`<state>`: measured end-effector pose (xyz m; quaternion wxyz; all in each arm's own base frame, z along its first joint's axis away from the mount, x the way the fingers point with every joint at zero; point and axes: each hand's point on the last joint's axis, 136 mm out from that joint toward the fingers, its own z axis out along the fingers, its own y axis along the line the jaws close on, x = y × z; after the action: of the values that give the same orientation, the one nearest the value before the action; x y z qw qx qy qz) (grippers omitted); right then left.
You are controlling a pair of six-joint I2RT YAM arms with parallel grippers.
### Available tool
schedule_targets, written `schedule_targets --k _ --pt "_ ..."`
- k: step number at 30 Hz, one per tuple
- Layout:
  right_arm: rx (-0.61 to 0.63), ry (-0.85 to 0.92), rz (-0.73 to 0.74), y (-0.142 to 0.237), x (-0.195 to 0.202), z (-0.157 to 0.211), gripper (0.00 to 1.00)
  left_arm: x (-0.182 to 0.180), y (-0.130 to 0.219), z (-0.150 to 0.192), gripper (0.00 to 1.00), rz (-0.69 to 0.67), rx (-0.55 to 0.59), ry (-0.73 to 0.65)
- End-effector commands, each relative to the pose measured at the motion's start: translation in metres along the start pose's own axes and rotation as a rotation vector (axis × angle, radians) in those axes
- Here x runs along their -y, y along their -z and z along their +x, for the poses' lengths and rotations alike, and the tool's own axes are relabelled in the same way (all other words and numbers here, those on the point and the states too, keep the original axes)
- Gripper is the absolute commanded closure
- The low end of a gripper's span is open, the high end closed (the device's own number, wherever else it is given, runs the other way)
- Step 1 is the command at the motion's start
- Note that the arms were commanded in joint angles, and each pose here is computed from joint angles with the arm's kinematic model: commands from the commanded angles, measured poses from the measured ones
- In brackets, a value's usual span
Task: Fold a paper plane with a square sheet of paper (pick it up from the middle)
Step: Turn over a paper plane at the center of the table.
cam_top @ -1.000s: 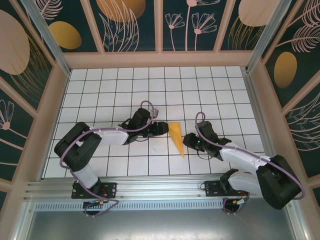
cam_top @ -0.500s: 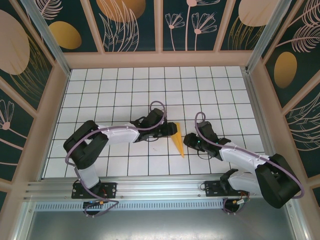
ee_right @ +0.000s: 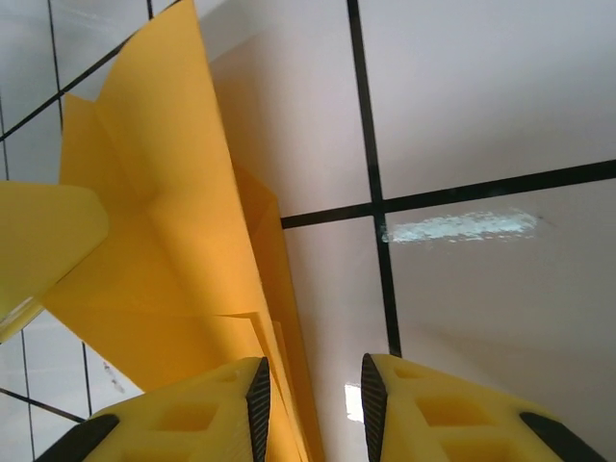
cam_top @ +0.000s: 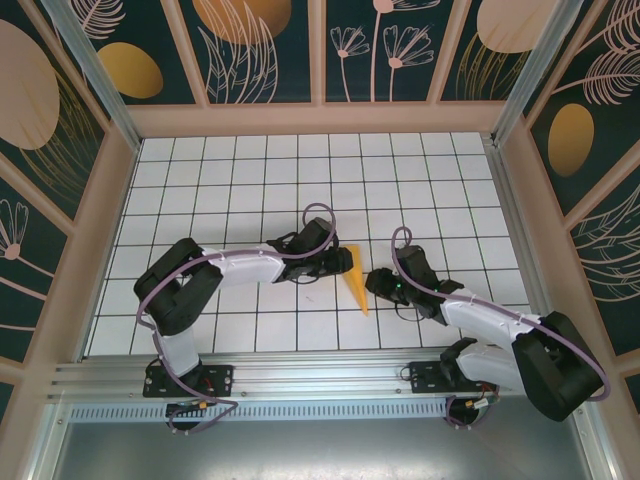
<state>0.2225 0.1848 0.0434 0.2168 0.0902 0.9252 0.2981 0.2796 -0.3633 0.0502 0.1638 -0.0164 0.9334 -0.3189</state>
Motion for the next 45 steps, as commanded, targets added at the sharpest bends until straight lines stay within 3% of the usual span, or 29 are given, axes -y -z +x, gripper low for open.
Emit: schedule_targets --k 1,10,13,28,37,41,45 --pt "0.006 0.016 -0.058 0.000 -0.012 -0.004 0.64 0.007 0.012 -0.005 0.63 0.026 0.040 -0.018" --pt "-0.030 0.019 -0.102 -0.011 -0.025 -0.006 0.63 -0.005 0.013 0.013 0.87 0.032 -0.009 -0.086" --pt "-0.050 0.030 -0.157 -0.013 -0.038 -0.005 0.64 -0.007 0.018 0.015 0.88 0.046 0.002 -0.096" --pt "-0.105 0.138 -0.152 -0.016 -0.051 0.009 0.58 -0.014 0.012 0.018 0.91 0.029 -0.020 -0.125" --pt "-0.068 0.162 -0.061 -0.015 -0.043 0.000 0.53 -0.023 0.010 0.021 0.93 0.009 -0.026 -0.134" --pt "-0.072 0.155 -0.043 -0.019 -0.038 0.000 0.51 -0.021 0.011 0.020 0.96 0.035 -0.014 -0.145" --pt "-0.068 0.135 -0.045 -0.023 -0.039 -0.001 0.51 -0.015 0.016 0.020 0.98 0.151 -0.026 -0.162"
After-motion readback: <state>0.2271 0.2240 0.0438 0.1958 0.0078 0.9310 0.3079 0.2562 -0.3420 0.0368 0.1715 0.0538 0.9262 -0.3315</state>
